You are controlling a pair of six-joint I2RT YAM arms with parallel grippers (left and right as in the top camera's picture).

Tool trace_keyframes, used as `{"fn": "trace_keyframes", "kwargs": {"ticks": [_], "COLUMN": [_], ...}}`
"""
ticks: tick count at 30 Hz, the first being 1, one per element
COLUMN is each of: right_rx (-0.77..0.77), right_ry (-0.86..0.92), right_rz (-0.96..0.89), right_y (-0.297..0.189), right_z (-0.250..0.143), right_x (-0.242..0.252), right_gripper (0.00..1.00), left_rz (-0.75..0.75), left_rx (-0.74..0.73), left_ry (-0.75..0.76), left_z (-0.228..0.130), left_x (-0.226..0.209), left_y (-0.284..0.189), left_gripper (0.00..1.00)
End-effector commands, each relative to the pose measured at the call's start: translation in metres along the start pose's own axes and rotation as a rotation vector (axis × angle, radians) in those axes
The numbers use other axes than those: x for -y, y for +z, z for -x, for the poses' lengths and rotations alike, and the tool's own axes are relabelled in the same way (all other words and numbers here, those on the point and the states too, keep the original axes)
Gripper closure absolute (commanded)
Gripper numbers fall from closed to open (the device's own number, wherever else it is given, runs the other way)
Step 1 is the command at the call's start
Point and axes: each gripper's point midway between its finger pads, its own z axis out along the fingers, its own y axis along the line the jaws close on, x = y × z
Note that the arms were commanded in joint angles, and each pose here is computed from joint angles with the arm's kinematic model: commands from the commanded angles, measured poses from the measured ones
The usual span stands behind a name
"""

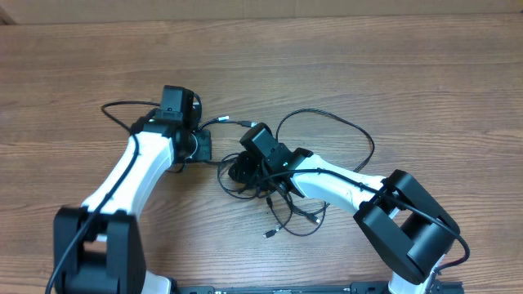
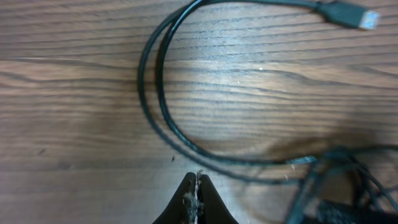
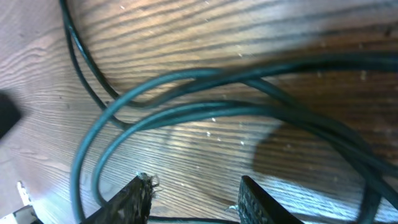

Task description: Untangle cables

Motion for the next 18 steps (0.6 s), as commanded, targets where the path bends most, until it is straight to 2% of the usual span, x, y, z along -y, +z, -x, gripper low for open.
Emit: {"fn": "trace_keyframes", "kwargs": {"ticks": [1, 5, 11, 18], "right_rx": [-0.002, -0.007, 0.013, 0.034], "right_ry": [0.003, -0.006, -0.007, -0.004], "right_rz": [0.007, 0.042, 0.038, 0.020], "right_y": [0.007, 0.008, 0.008, 0.009], "right_z": [0.001, 0.001, 0.005, 0.008], "right_x": [0.001, -0.006, -0.006, -0.002], "right_gripper": [0.56, 0.56, 0.56, 0.56], "left_rz": [-0.031, -0.114, -0.136, -0.209], "left_rx": [-0.053, -0.084, -0.165, -0.219], "left_ry": [0.003, 0.035, 0.046, 0.091], "left_z": [-0.007, -0.009, -0.025, -0.038], "left_x": [0.007, 0.020, 0.021, 0.032], "left_y": [0.024, 0.042, 0.066, 0.068], "left_gripper": [0.96, 0.95, 0.96, 0.96]}}
